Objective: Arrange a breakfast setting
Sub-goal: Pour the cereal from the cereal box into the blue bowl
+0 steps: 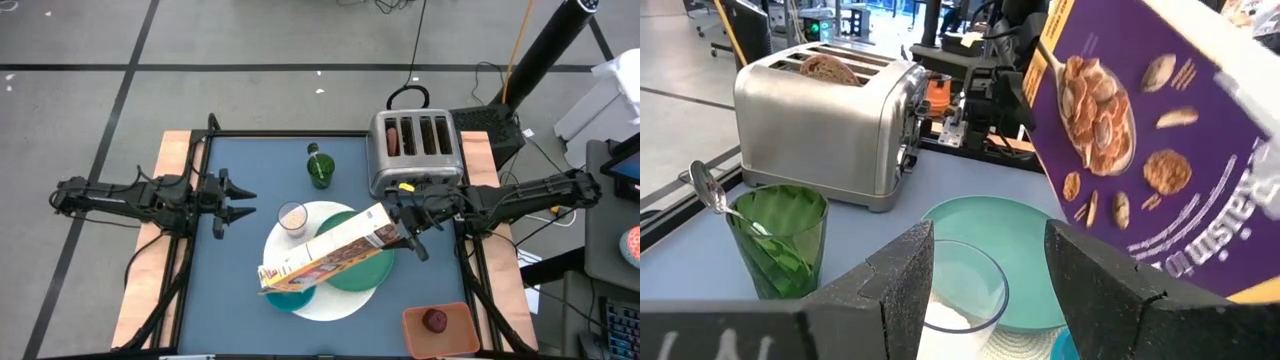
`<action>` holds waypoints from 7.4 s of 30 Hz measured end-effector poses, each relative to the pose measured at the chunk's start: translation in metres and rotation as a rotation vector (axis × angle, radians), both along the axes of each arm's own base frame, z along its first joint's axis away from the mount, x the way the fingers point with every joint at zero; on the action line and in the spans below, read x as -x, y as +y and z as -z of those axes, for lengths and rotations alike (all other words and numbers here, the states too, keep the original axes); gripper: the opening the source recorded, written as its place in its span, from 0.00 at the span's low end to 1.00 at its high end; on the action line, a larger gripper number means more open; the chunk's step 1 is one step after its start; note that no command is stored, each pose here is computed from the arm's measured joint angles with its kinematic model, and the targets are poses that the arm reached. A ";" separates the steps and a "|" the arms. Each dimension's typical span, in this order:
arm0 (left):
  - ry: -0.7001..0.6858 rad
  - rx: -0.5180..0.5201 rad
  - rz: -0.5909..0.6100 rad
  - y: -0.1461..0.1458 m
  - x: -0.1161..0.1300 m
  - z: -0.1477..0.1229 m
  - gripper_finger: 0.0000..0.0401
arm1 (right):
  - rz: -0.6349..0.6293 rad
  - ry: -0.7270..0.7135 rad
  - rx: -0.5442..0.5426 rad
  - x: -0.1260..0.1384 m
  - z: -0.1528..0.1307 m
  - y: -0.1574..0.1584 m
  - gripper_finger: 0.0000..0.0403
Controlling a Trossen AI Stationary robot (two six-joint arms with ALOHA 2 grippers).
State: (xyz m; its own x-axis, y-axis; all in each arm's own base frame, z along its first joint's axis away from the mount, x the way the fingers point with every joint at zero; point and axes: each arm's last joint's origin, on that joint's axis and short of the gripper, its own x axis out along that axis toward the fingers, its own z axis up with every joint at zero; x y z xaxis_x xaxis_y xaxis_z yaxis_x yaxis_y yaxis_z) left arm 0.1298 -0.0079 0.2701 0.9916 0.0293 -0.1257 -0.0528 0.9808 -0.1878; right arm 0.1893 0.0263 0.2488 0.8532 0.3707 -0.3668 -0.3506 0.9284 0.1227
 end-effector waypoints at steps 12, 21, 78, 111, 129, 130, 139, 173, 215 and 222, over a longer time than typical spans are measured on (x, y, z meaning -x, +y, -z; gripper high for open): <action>0.000 0.000 0.000 0.000 0.000 0.000 0.49 | 0.000 -0.001 0.011 -0.001 -0.020 0.000 0.49; 0.000 0.000 0.000 0.000 0.000 0.000 0.49 | -0.019 0.020 0.051 -0.007 -0.024 0.001 0.49; 0.000 -0.012 0.002 0.000 0.000 0.000 0.49 | -0.050 0.106 0.180 -0.036 -0.035 0.002 0.49; 0.001 -0.018 0.003 0.000 0.000 0.000 0.49 | -0.041 0.143 0.163 -0.037 -0.032 0.002 0.49; 0.001 -0.018 0.003 0.000 0.000 0.000 0.49 | -0.049 0.138 0.171 -0.035 -0.033 0.002 0.49; 0.001 -0.018 0.003 0.000 0.000 0.000 0.49 | -0.050 0.121 0.174 -0.035 -0.034 0.002 0.49; 0.001 -0.017 0.003 0.000 0.000 0.000 0.49 | -0.050 0.129 0.173 -0.031 -0.040 0.002 0.49; 0.000 -0.017 0.003 0.000 0.000 0.000 0.49 | -0.051 0.113 0.174 -0.035 -0.038 0.002 0.49; 0.235 0.541 0.243 -0.047 -0.008 0.017 0.49 | -0.049 0.094 0.182 -0.029 -0.043 0.002 0.49; 0.281 0.649 0.257 -0.073 0.004 0.019 0.49 | -0.049 0.094 0.181 -0.029 -0.043 0.002 0.49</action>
State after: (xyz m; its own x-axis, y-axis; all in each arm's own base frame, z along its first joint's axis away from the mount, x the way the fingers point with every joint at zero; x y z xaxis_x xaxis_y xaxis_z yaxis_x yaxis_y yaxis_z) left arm 0.1255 -0.0812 0.2507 0.8853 -0.3648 -0.2885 0.0314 0.6658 -0.7455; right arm 0.2188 0.0280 0.2916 0.7949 0.3314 -0.5083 -0.3906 0.9205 -0.0108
